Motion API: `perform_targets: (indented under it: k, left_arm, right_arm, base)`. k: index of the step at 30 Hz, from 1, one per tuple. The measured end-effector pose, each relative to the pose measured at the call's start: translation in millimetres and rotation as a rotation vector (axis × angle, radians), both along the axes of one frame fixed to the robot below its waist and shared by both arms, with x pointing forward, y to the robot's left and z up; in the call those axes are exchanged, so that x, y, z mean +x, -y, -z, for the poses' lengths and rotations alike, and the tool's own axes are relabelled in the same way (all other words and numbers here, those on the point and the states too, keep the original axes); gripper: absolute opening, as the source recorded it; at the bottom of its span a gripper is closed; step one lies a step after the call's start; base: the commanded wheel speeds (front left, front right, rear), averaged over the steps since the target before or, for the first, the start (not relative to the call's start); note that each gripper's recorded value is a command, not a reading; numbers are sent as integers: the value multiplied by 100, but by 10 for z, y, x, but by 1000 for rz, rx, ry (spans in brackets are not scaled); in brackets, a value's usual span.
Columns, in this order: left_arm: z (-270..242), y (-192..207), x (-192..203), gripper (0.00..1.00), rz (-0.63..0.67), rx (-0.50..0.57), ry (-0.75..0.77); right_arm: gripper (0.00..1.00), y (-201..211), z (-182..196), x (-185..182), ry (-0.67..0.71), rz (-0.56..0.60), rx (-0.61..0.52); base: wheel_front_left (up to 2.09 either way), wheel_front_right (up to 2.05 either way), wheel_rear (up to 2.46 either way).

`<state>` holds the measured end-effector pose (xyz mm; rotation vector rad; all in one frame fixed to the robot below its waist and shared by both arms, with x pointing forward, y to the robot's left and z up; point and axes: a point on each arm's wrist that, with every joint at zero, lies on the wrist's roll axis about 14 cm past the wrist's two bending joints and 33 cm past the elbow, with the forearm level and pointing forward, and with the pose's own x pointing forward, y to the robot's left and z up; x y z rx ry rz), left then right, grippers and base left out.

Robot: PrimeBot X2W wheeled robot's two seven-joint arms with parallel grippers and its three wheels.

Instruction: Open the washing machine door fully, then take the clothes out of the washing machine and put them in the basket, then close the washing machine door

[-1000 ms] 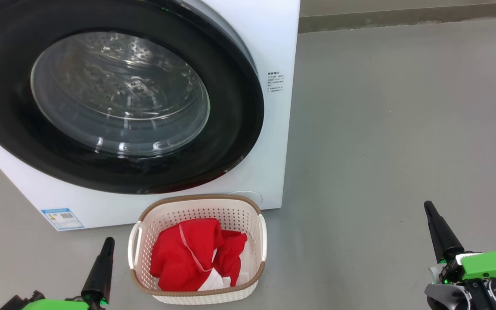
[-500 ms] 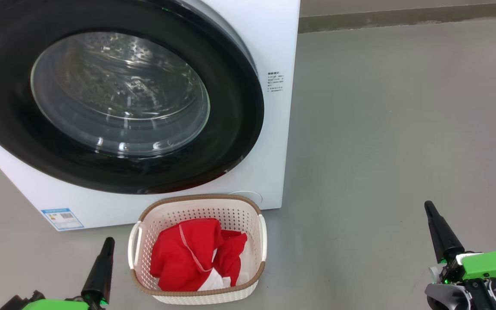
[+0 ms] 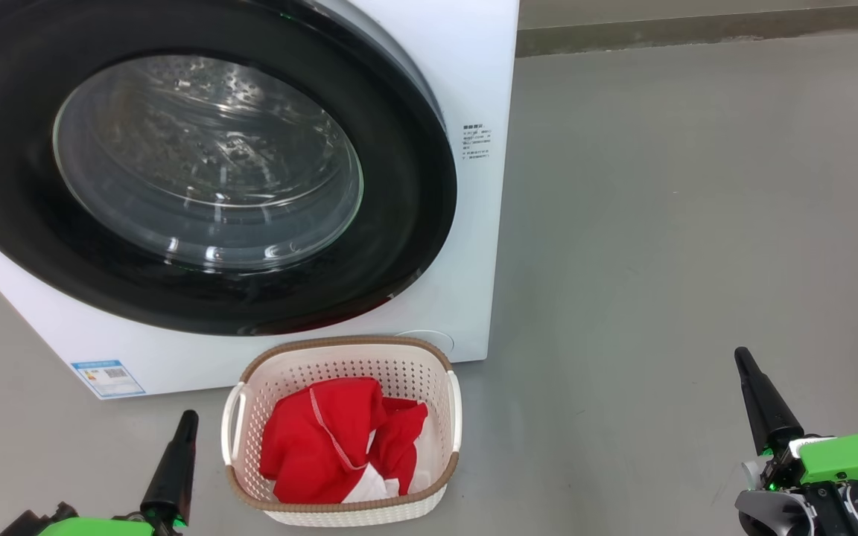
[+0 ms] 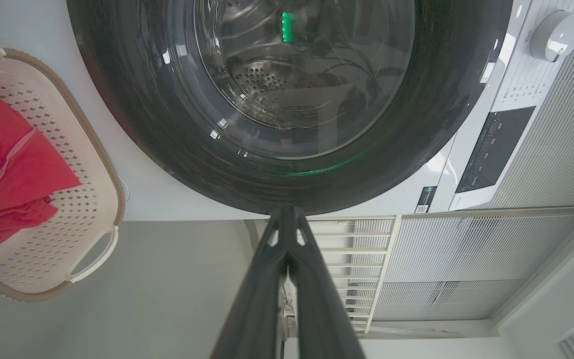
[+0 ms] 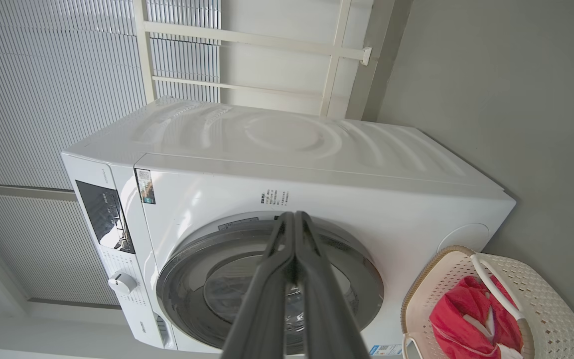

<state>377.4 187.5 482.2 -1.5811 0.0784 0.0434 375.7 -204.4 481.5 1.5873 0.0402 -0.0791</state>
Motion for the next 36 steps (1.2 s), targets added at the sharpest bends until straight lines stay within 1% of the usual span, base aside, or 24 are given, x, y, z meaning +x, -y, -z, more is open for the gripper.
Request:
perform_targets:
  k: [36]
  left_arm:
    - [0,0,0,0,0,0,0]
  right_arm:
    - [0,6,0,-1,0,2,0]
  base:
    - [0,0,0]
